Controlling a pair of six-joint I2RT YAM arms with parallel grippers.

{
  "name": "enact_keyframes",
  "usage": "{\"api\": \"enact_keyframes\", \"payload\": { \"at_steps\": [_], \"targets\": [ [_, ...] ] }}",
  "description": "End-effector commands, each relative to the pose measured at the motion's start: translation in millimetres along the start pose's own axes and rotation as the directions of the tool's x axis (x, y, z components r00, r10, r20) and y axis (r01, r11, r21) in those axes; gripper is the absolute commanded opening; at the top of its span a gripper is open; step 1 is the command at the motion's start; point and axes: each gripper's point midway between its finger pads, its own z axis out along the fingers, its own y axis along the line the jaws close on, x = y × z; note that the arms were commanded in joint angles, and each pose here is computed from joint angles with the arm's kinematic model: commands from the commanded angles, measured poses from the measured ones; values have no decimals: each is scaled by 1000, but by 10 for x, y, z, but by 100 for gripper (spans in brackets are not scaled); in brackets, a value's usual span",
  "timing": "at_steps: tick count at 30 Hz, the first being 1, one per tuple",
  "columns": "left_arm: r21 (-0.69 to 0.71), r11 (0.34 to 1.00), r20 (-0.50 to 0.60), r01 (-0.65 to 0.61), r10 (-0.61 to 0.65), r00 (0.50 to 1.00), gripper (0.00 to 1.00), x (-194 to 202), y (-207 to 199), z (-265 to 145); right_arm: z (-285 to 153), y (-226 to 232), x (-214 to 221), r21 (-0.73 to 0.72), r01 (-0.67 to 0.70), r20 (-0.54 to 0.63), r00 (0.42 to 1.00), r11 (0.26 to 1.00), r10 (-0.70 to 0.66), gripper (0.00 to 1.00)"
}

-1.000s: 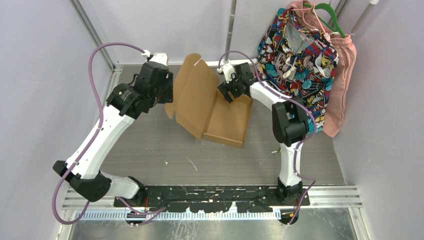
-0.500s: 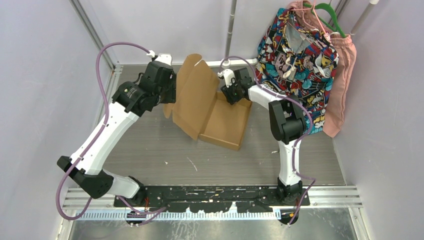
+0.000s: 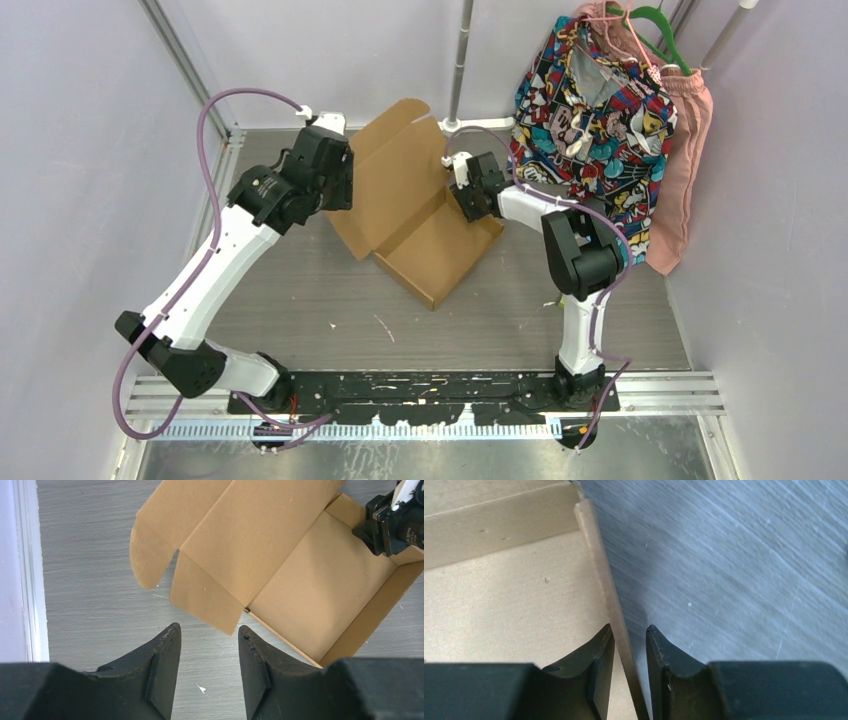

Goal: Fold the paper box

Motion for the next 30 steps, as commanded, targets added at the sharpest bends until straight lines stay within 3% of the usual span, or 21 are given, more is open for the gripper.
{"api": "enact_keyframes", "payload": {
  "at_steps": [1, 10, 15, 25, 28, 30],
  "targets": [
    [27, 998, 61, 49, -50, 997, 46, -106, 21, -116, -391, -96, -279, 148, -58, 85, 995, 987, 46, 34],
    [41, 997, 63, 69, -71, 996, 45, -30, 26, -136, -616, 67, 258, 332, -162, -32, 983, 929, 183, 33],
    [41, 996, 64, 79, -81, 995, 45, 19, 54, -155, -673, 126, 475, 376, -348, 1, 927, 858, 376, 32],
    [-25, 996, 99, 88, -85, 991, 46, 84, 198, -111, -988, 245, 699, 373, -597, 152, 795, 710, 588, 30],
    [-46, 996, 121, 82, -76, 990, 47, 44, 227, -40, -1093, 329, 738, 316, -640, 182, 765, 700, 618, 40],
    [-47, 996, 133, 75, -68, 989, 47, 16, 220, 22, -1191, 343, 718, 284, -632, 200, 775, 721, 600, 48]
  ]
}}
